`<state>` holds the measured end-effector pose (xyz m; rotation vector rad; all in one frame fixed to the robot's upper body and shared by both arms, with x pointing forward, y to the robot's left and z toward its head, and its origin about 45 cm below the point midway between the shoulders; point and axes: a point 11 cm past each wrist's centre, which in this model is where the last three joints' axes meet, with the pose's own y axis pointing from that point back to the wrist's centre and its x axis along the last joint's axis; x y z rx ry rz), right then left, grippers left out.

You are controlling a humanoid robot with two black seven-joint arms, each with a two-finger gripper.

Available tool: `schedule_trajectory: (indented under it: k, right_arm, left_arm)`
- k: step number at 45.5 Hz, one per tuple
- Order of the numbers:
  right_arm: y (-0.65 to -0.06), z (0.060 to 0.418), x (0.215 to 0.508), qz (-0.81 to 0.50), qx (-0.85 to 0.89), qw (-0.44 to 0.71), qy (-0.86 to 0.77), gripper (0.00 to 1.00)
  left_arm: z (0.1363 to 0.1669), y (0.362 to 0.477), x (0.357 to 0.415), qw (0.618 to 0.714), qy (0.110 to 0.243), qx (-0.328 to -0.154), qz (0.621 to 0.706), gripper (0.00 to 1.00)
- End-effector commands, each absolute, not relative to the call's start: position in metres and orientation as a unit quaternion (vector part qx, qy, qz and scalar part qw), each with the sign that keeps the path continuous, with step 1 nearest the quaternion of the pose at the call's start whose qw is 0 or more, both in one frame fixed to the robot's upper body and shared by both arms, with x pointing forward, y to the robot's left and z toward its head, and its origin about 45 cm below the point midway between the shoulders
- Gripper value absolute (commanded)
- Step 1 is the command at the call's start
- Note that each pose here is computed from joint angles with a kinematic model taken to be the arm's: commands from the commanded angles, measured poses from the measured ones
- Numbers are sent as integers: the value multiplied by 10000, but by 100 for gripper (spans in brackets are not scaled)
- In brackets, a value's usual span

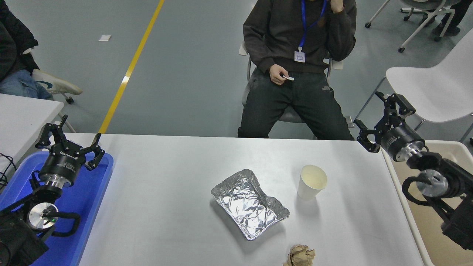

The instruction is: Clean the table surface

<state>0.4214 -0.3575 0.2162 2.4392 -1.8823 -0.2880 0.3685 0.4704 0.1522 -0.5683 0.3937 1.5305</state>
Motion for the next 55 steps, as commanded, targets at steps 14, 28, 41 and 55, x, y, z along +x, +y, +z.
schedule_trajectory:
  k: [14,28,41,55]
  right_arm:
    - [-3242,2292,3958,542,8441,1604,-5088,99]
    - [-3111,2291,3921,1418,8544,2768,-4162,98]
    - [-3156,2509,4054,2081,8346,3695,-3516,99]
    - [-2958,2531,3998,2418,8315,4179,-2749,99]
  left_arm:
    - [1521,4701,3686,6684,1752,-2516,6777,100]
    - [1516,4706,3680,6672,1751,-2518,6789,100]
    - [1516,4705,3680,6676,1750,-2512,6787,100]
    - [1522,4702,3686,6682,1747,-2521,6778,100]
